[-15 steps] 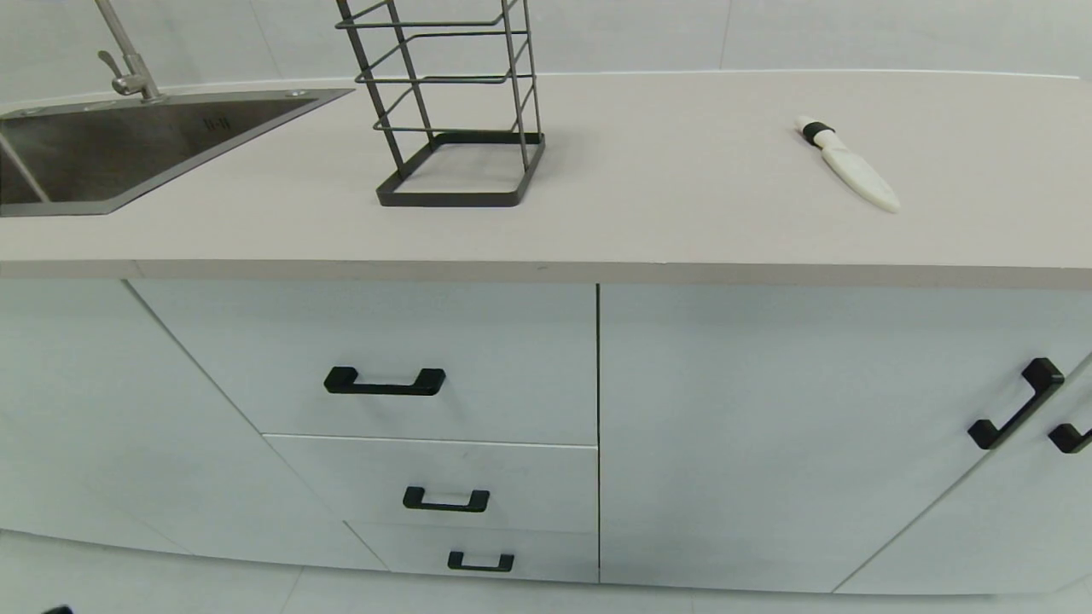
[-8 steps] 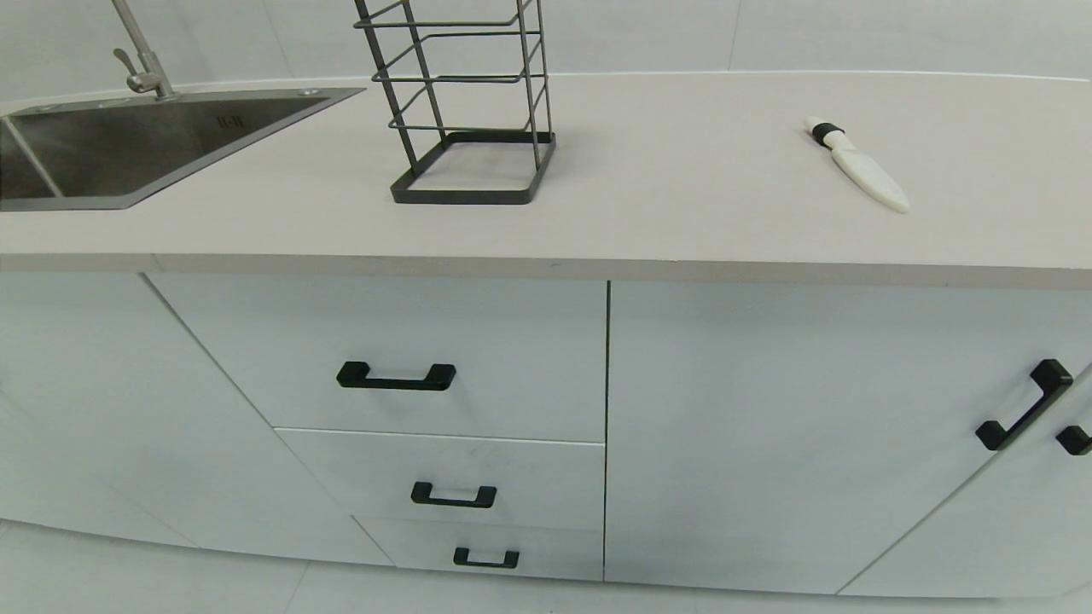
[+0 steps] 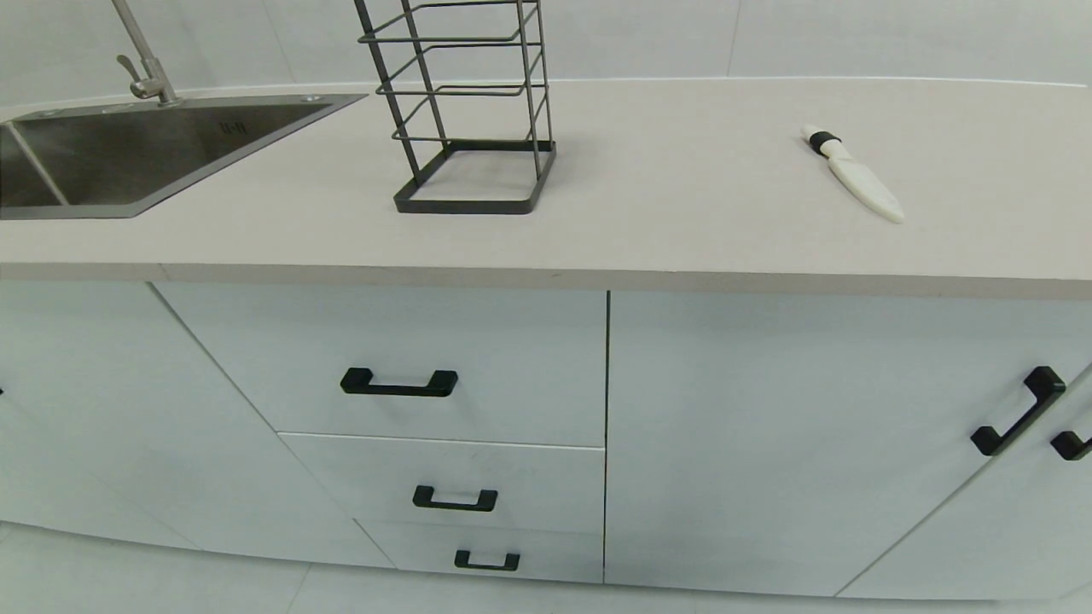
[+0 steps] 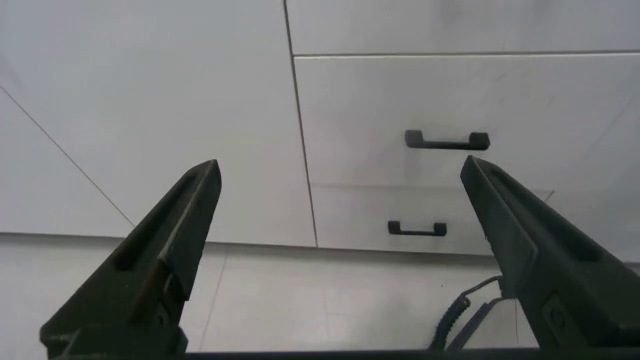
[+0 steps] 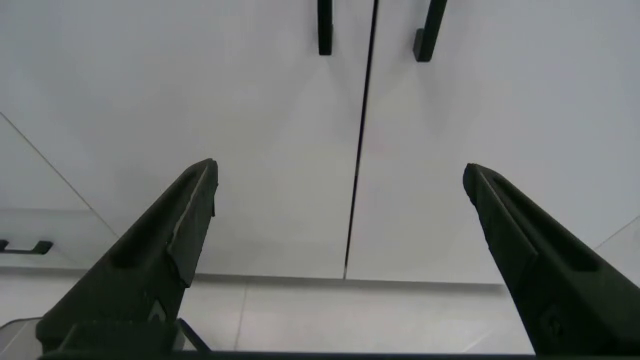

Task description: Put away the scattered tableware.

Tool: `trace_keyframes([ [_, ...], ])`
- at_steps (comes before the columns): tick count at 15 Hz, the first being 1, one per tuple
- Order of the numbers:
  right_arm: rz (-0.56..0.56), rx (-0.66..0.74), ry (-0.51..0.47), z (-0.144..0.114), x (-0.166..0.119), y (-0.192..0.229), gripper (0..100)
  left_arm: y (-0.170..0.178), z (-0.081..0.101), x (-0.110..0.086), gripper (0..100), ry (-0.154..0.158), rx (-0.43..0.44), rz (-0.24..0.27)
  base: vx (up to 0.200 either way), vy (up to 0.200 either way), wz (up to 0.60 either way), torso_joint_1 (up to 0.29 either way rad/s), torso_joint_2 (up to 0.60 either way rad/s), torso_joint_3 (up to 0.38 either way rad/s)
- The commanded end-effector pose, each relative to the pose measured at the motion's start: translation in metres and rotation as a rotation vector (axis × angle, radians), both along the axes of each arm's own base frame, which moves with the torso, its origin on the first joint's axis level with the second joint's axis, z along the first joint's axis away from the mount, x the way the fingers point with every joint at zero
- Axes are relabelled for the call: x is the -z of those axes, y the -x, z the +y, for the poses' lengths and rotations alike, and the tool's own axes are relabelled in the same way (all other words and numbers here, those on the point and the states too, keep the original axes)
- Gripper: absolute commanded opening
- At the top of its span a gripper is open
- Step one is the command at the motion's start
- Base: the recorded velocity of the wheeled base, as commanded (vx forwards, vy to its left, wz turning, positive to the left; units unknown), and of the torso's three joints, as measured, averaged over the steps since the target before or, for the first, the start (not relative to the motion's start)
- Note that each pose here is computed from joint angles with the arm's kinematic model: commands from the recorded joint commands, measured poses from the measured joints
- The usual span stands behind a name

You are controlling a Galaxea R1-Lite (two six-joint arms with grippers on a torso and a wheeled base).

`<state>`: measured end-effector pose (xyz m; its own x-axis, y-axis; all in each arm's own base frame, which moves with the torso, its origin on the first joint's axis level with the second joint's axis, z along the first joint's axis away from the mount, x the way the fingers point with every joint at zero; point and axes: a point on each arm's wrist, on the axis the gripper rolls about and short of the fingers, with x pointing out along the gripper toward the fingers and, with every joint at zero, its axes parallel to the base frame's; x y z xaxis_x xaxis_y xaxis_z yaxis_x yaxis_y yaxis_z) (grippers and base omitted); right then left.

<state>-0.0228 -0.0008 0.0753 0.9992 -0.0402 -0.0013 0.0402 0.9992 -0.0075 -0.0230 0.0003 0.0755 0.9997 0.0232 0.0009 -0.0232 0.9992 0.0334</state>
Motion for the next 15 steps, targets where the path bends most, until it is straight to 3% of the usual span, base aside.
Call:
trace_keyframes([
  [1,0.0,0.0,-0.001,0.0,0.0,0.0,100,-0.0002,0.0,0.0002,100,0.003,0.0,0.002,0.0,0.0,0.0,0.212,-0.06,-0.08],
  [4,0.002,0.0,0.0,0.0,0.0,-0.0001,100,-0.0002,0.0,0.0002,100,0.018,-0.001,0.002,0.0,0.0,0.0,0.251,-0.14,-0.167],
  [15,0.002,0.0,-0.003,0.0,0.0,-0.0001,100,-0.0002,0.0,0.0002,100,0.015,-0.001,0.002,0.0,0.0,0.0,0.193,-0.54,-0.21],
])
